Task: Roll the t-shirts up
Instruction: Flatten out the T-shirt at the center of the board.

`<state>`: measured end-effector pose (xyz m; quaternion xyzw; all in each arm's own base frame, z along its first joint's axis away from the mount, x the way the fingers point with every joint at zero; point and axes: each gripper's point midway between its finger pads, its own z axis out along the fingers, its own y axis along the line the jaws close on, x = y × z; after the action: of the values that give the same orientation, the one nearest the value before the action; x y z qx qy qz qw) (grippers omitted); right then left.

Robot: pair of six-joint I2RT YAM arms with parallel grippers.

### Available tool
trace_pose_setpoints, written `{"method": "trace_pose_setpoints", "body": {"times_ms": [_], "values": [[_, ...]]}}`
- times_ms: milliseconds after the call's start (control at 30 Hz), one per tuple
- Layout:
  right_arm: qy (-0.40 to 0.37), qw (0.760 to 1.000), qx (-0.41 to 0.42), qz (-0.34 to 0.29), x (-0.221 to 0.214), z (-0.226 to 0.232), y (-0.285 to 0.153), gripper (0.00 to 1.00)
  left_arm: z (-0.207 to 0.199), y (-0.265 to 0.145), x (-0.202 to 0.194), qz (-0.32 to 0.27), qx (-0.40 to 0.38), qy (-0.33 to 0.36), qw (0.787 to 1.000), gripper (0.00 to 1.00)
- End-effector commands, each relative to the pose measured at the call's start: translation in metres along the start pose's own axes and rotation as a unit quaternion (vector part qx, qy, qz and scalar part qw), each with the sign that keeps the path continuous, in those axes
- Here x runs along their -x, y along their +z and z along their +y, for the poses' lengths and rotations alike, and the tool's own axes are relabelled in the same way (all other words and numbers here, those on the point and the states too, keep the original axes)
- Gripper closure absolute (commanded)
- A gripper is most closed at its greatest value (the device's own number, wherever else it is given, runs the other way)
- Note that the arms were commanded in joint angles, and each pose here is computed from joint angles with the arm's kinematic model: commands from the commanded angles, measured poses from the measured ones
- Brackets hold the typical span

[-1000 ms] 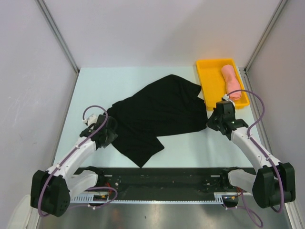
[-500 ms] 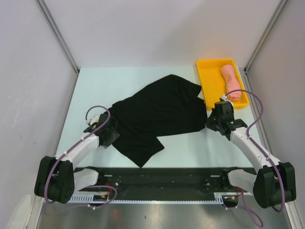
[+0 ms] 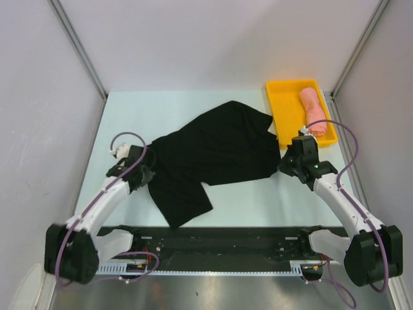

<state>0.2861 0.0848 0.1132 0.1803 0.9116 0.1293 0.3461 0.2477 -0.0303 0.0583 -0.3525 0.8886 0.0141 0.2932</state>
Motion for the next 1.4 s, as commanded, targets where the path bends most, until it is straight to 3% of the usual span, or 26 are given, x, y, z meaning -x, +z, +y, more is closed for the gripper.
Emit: {"method": "trace_pose_setpoints", "body": {"times_ms": [0,67,267,400,567,667,733,767,800,867,900,967,1000,1033,1100,1200,1233,1267,1367], "values": [[0.023,0.994,0.069,-0.083,0.052,0.038,-0.049,1.0,-0.025,-0.096,0.1,-0.154,-0.079,0.016,0.985,1.0],[0.034,0.985,0.11,-0.128,0.078,0.056,-0.085,1.0,-0.034,-0.16,0.14,-0.218,-0.138,0.004,0.966,1.0],[0.07,0.951,0.176,-0.245,0.133,0.078,-0.188,1.0,-0.02,-0.314,0.198,-0.347,-0.25,0.004,0.904,1.0],[0.083,0.912,0.228,-0.329,0.161,0.086,-0.277,1.0,0.007,-0.39,0.218,-0.415,-0.286,-0.022,0.863,1.0],[0.084,0.877,0.26,-0.395,0.185,0.093,-0.341,1.0,0.022,-0.455,0.24,-0.473,-0.321,-0.052,0.818,1.0],[0.083,0.862,0.27,-0.422,0.204,0.102,-0.361,1.0,0.007,-0.47,0.257,-0.486,-0.333,-0.052,0.806,1.0],[0.08,0.863,0.271,-0.418,0.217,0.112,-0.352,1.0,-0.012,-0.464,0.268,-0.483,-0.333,-0.047,0.809,1.0],[0.078,0.856,0.281,-0.426,0.225,0.119,-0.353,1.0,-0.018,-0.47,0.276,-0.494,-0.339,-0.053,0.799,1.0],[0.077,0.858,0.28,-0.424,0.231,0.124,-0.344,1.0,-0.034,-0.46,0.284,-0.489,-0.333,-0.048,0.805,1.0],[0.076,0.861,0.282,-0.417,0.247,0.138,-0.321,1.0,-0.049,-0.463,0.3,-0.505,-0.335,-0.05,0.794,1.0],[0.075,0.861,0.286,-0.414,0.251,0.144,-0.314,1.0,-0.068,-0.449,0.31,-0.5,-0.325,-0.044,0.801,1.0],[0.072,0.86,0.294,-0.41,0.268,0.162,-0.287,1.0,-0.085,-0.448,0.326,-0.514,-0.32,-0.038,0.795,1.0],[0.071,0.858,0.298,-0.412,0.275,0.167,-0.281,1.0,-0.094,-0.453,0.338,-0.529,-0.322,-0.045,0.784,1.0],[0.071,0.848,0.31,-0.423,0.286,0.177,-0.277,1.0,-0.113,-0.441,0.352,-0.531,-0.31,-0.036,0.788,1.0],[0.07,0.85,0.311,-0.419,0.304,0.192,-0.247,1.0,-0.133,-0.442,0.371,-0.544,-0.32,-0.037,0.775,1.0],[0.062,0.829,0.335,-0.444,0.336,0.22,-0.235,1.0,-0.164,-0.427,0.414,-0.545,-0.336,-0.057,0.766,1.0],[0.059,0.818,0.343,-0.457,0.345,0.227,-0.24,1.0,-0.161,-0.453,0.427,-0.561,-0.365,-0.072,0.739,1.0],[0.057,0.815,0.345,-0.463,0.354,0.232,-0.239,1.0,-0.178,-0.432,0.44,-0.554,-0.365,-0.07,0.745,1.0],[0.051,0.797,0.354,-0.487,0.378,0.246,-0.25,1.0,-0.178,-0.459,0.453,-0.568,-0.413,-0.084,0.707,1.0]]}}
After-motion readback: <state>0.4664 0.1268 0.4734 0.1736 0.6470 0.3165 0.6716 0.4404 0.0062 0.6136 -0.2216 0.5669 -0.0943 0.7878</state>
